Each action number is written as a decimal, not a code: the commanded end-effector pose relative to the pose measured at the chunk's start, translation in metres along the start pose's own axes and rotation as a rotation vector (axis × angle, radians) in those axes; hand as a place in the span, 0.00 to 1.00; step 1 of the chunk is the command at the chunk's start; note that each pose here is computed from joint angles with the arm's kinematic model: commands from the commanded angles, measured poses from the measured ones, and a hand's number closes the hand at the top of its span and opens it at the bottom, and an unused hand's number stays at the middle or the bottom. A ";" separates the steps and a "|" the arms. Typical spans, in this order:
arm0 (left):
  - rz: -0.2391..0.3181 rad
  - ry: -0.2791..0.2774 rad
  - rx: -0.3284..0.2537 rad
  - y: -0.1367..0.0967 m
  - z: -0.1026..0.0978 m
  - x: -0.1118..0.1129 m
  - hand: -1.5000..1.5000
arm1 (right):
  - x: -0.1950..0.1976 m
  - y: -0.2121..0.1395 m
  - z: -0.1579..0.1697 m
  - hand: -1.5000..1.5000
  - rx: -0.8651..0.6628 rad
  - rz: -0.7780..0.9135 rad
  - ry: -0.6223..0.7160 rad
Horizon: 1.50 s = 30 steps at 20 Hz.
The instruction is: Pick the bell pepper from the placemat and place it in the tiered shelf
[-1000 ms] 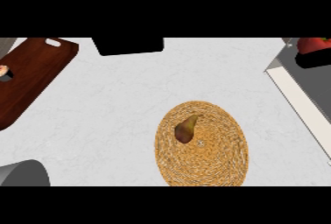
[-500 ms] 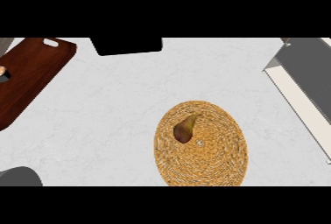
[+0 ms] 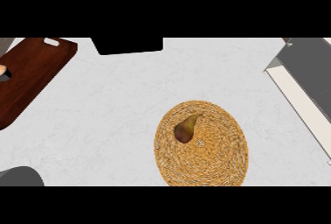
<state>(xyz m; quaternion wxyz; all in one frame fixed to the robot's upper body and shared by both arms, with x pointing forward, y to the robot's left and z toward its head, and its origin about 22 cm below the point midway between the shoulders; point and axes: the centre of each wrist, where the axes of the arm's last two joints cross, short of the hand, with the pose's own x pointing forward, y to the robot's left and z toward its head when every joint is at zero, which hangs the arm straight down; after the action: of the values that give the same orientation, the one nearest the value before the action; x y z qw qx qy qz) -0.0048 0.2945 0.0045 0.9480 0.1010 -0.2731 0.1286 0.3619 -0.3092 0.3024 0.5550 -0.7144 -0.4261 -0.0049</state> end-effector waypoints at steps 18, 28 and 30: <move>-0.077 -0.602 0.001 -0.006 -0.017 0.091 0.50 | -0.023 -0.021 -0.059 1.00 -0.043 0.127 0.266; -0.061 -0.589 0.012 -0.004 -0.019 0.091 0.50 | -0.057 0.000 -0.076 0.00 -0.012 0.202 0.371; -0.060 -0.592 0.007 -0.005 -0.019 0.092 0.50 | -0.060 -0.001 -0.079 0.00 -0.016 0.224 0.365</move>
<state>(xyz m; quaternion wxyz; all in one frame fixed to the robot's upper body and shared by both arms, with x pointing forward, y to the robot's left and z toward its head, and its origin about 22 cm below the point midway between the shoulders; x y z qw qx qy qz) -0.0023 0.2880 -0.0014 0.9438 0.0951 -0.2821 0.1435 0.3597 -0.4016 0.3107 0.5976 -0.7498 -0.2779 -0.0587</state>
